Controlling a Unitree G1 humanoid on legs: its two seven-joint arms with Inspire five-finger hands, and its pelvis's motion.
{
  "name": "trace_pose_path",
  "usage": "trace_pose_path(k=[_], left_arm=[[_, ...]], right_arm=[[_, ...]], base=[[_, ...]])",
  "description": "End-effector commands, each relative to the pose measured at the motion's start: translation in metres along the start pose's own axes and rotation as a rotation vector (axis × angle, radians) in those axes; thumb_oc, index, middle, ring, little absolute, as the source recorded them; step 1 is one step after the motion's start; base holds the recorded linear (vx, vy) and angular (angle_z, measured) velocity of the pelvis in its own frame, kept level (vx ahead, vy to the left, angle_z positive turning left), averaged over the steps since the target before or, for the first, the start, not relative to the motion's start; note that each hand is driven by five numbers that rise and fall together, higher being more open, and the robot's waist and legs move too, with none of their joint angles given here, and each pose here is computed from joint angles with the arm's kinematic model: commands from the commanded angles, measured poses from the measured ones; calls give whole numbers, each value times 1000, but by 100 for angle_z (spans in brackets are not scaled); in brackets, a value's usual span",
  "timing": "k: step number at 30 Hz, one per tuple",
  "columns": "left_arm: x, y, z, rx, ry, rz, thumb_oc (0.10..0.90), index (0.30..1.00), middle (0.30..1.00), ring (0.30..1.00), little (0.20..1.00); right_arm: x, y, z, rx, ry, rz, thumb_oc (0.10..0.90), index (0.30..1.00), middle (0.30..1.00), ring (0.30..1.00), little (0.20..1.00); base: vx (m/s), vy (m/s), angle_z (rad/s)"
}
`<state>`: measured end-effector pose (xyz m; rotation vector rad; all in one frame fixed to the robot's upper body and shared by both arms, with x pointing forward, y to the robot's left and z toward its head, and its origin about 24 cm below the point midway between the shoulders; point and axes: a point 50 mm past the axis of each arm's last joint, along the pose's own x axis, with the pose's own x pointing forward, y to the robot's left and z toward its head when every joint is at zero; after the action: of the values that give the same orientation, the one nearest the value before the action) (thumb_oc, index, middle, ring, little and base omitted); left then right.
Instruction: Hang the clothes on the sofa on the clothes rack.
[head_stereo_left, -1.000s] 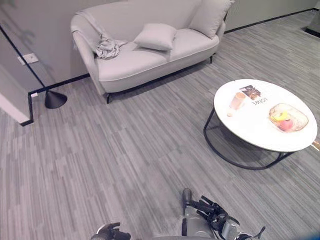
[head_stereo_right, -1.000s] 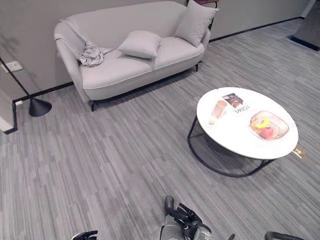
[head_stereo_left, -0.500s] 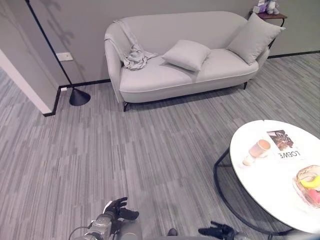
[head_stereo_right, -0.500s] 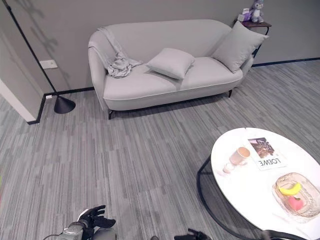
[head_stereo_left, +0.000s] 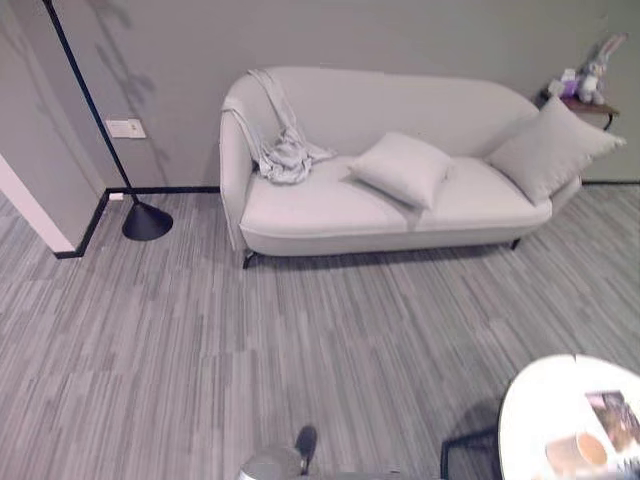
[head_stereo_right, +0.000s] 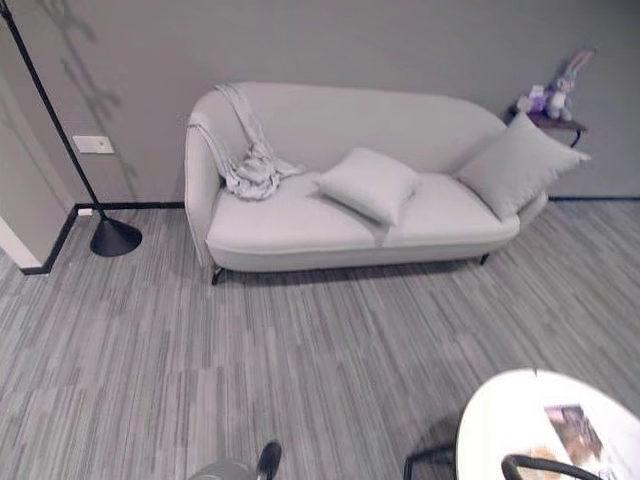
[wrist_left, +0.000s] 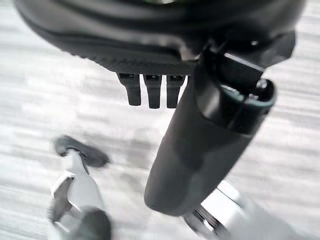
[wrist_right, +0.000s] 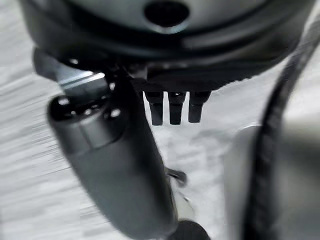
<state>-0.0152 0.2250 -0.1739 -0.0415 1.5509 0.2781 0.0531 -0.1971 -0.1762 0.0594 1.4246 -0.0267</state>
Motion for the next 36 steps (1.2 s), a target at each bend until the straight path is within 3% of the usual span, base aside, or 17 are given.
trace_pose_path(k=[1,4,8,12,15,17,22,24,30,34,36], left_arm=[[-2,-6,56,91,-164,8,800,900,900,900,900],[-11,-21,112,191,-351,-6,800,900,900,900,900],[-23,-43,149,243,-496,-35,800,900,900,900,900],[-17,-53,130,226,-427,-73,800,900,900,900,900],[-6,-42,84,128,-267,-62,800,900,900,900,900],[-4,-34,74,65,-234,-44,800,900,900,900,900],[-4,-33,76,113,-259,-20,800,900,900,900,900],[-7,-36,92,53,-329,7,800,900,900,900,900],[-8,-38,95,30,-366,-14,800,900,900,900,900],[-6,-35,86,-42,-331,-12,800,900,900,900,900],[-3,-32,61,-23,-260,7,800,900,900,900,900]], right_arm=[[-1,-9,20,-51,-49,-33,800,900,900,900,900],[0,6,39,-81,-122,14,800,900,900,900,900],[-1,8,52,11,-188,12,800,900,900,900,900],[-1,3,42,36,-142,2,800,900,900,900,900],[0,-1,27,46,-97,-2,800,900,900,900,900],[-1,-6,21,47,-68,-18,800,900,900,900,900],[-2,-10,27,-24,-98,-79,800,900,900,900,900],[-7,-23,61,12,-217,-191,800,900,900,900,900],[-18,-35,99,16,-364,-237,800,900,900,900,900],[-30,-44,128,70,-486,-288,800,900,900,900,900],[-39,-46,148,86,-580,-332,800,900,900,900,900]], base=[[603,227,44],[464,7,85],[598,-169,147],[509,-143,113],[423,-188,77],[559,-213,84],[353,-122,37],[269,-157,23],[201,-30,-1],[213,132,6],[343,234,-12]])
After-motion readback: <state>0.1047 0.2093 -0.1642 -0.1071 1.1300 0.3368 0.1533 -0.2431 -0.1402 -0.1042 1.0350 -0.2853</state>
